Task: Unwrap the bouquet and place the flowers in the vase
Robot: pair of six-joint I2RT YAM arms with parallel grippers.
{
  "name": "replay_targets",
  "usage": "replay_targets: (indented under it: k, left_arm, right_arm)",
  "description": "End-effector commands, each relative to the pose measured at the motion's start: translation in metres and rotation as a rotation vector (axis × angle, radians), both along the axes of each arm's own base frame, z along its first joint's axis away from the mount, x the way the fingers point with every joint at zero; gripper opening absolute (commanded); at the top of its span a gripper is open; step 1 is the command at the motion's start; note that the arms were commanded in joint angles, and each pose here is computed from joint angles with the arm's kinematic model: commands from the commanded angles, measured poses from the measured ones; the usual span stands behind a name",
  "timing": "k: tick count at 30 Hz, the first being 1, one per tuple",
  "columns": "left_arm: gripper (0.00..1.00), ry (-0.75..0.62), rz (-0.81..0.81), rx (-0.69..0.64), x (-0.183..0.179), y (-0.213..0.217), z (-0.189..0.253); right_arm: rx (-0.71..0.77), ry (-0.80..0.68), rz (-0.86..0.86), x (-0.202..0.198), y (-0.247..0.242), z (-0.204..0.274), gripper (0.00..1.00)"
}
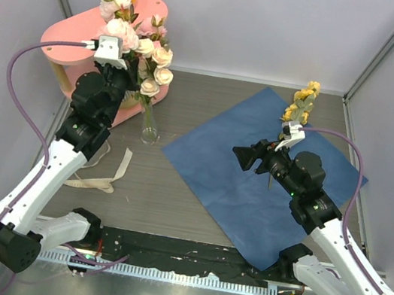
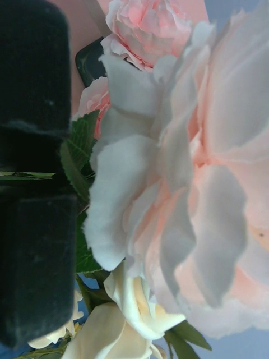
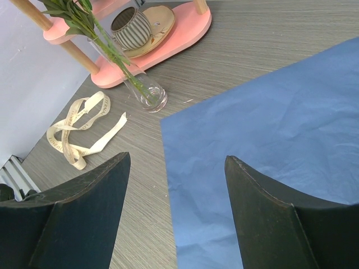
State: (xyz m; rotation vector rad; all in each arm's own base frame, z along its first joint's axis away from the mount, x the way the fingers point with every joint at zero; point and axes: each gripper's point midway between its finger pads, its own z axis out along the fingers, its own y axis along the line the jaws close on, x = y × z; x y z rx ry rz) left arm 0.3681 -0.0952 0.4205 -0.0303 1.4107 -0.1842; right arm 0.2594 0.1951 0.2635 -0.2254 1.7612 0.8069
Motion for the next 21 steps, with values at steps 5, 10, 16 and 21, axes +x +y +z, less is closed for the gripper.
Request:
replay_targets:
  k: [5, 10, 16, 21]
  left_arm:
    - [0.0, -0.01, 0.006, -0.053, 0.003, 0.0, 0.008]
    - [0.0, 0.031, -0.019, -0.054, 0.005, -0.006, -0.014]
    - [0.0, 0.085, -0.029, -0.042, 0.004, -0.008, -0.045]
    - [0.0, 0.14, -0.044, -0.025, 0.003, -0.011, -0.073]
  right_arm:
    - [0.038, -0.057, 0.007, 0.001, 0.003, 0.02, 0.74]
    - [0.042, -0.054, 0.008, 0.001, 0.003, 0.02, 0.74]
    - [0.042, -0.046, 0.011, 0.001, 0.004, 0.018, 0.74]
    - [0.046, -0.041, 0.014, 0.001, 0.005, 0.016, 0.74]
